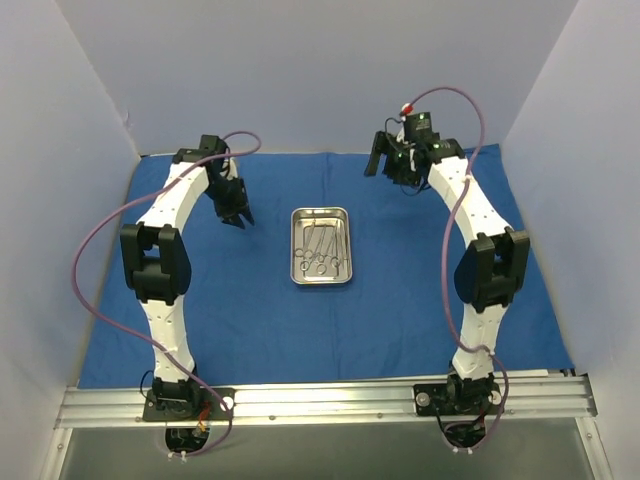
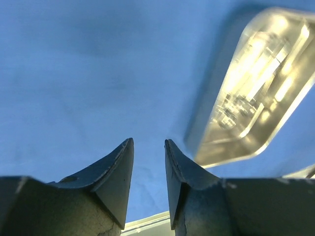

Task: Open and lay out the surgical kit
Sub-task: Move the container from the surgical kit.

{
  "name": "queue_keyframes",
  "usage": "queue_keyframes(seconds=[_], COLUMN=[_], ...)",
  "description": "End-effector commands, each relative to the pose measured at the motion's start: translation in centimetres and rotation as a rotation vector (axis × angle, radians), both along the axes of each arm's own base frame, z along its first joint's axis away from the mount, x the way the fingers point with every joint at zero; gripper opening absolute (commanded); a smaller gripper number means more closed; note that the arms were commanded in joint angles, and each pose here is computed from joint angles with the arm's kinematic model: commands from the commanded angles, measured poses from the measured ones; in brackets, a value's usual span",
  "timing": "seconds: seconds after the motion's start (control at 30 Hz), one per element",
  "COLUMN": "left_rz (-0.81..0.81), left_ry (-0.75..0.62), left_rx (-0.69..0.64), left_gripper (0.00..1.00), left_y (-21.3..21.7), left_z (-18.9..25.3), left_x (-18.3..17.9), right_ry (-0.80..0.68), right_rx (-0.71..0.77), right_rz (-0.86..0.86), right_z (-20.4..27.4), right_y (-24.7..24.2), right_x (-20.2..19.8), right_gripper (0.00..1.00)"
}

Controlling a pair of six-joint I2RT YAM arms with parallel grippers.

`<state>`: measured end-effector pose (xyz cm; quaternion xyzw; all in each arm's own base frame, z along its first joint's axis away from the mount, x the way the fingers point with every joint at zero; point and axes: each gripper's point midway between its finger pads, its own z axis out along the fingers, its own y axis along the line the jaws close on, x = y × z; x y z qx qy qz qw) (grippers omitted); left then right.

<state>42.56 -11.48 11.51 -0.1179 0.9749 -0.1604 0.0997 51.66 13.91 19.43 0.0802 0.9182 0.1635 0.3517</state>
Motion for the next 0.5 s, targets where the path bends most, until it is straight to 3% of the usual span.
queue_keyframes(seconds=[0.0, 0.17, 0.47], left_rz=[-0.125, -0.197, -0.252], left_ry=[-0.137, -0.12, -0.07], left_rx=[-0.053, -0.021, 0.127], left_gripper=[0.41, 0.48, 0.47], left_y=[-3.6, -7.7, -10.3], left_z=[3.8, 2.5, -1.5], left_x=[0.7, 0.3, -0.3], right_ry=[0.136, 0.19, 0.158], right_rx=[-0.062, -0.06, -0.085], right_rz=[-0.019, -0.004, 0.004], right_z=[-2.6, -3.4, -2.2], right_y=[-2.2, -2.8, -4.1], right_x=[-5.2, -10.3, -14.8], right_gripper=[0.82, 0.84, 0.85])
